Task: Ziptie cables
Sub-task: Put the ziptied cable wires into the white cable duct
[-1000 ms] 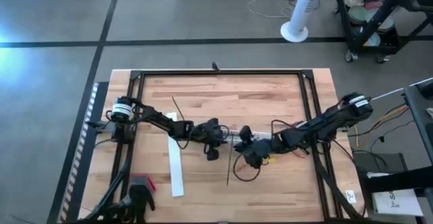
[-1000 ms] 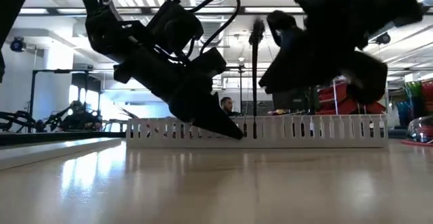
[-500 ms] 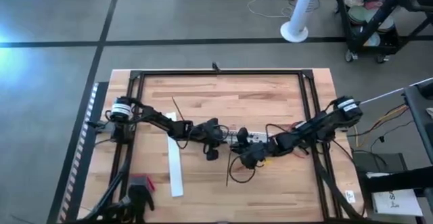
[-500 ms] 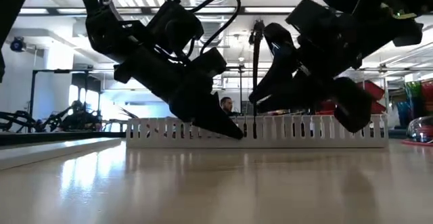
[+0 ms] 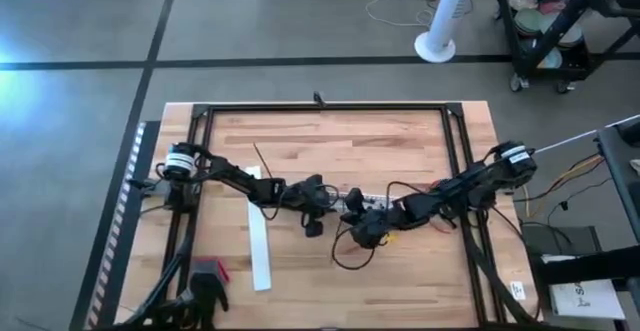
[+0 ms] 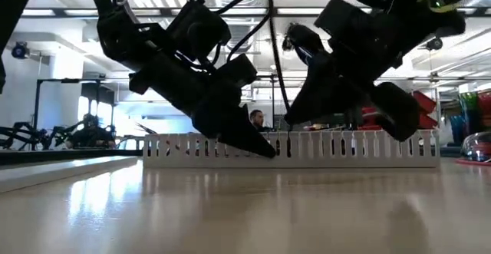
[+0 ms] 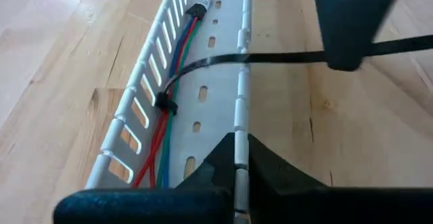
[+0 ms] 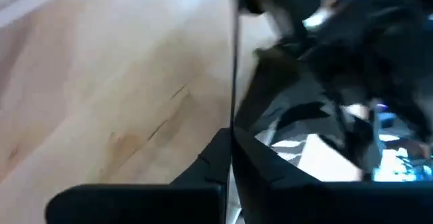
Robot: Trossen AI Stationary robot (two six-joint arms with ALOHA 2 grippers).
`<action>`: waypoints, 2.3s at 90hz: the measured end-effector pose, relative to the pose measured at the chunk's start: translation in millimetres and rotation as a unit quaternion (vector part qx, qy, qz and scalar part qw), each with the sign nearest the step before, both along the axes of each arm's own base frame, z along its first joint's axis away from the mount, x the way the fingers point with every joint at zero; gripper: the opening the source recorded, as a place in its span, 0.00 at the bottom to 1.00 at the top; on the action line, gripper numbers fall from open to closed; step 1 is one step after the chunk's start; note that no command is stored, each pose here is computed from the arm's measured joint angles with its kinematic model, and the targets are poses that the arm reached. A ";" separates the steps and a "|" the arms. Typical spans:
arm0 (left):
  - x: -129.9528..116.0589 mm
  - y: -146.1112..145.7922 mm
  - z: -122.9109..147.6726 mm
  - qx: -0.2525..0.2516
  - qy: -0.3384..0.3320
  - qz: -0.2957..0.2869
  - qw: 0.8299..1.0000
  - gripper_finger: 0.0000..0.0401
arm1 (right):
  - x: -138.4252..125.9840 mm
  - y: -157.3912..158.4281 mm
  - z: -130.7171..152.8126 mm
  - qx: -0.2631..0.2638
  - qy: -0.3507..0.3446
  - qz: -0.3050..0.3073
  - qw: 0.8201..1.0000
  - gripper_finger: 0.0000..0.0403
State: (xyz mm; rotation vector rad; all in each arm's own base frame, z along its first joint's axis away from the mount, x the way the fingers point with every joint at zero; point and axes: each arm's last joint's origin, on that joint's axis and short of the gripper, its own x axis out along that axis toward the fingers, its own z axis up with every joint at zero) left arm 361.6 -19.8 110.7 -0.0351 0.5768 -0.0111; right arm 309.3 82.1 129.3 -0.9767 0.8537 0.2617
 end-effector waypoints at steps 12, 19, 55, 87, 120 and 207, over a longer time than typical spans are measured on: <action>-0.1 -0.2 -0.1 0.000 0.001 -0.006 1.000 0.00 | 3.3 -7.9 11.8 -0.020 0.090 0.014 0.996 0.00; -0.1 -0.4 -0.2 0.003 0.002 -0.010 1.000 0.00 | 6.7 -12.2 22.5 -0.032 0.128 0.017 0.991 0.00; -0.3 -0.2 -0.6 0.004 0.005 -0.011 1.000 0.00 | 17.0 -35.9 45.9 -0.053 0.191 0.058 0.978 0.00; -0.4 -0.4 -0.7 0.006 0.005 -0.017 1.000 0.00 | 22.7 -35.0 24.3 -0.074 0.196 0.087 0.974 0.00; -0.6 -0.8 -0.9 0.006 0.007 -0.027 1.000 0.00 | 25.3 -36.3 13.0 -0.092 0.226 0.114 0.963 0.00; -0.9 -0.2 -1.3 0.009 0.008 -0.029 0.999 0.00 | 28.1 -37.1 22.8 -0.079 0.227 0.148 0.959 0.00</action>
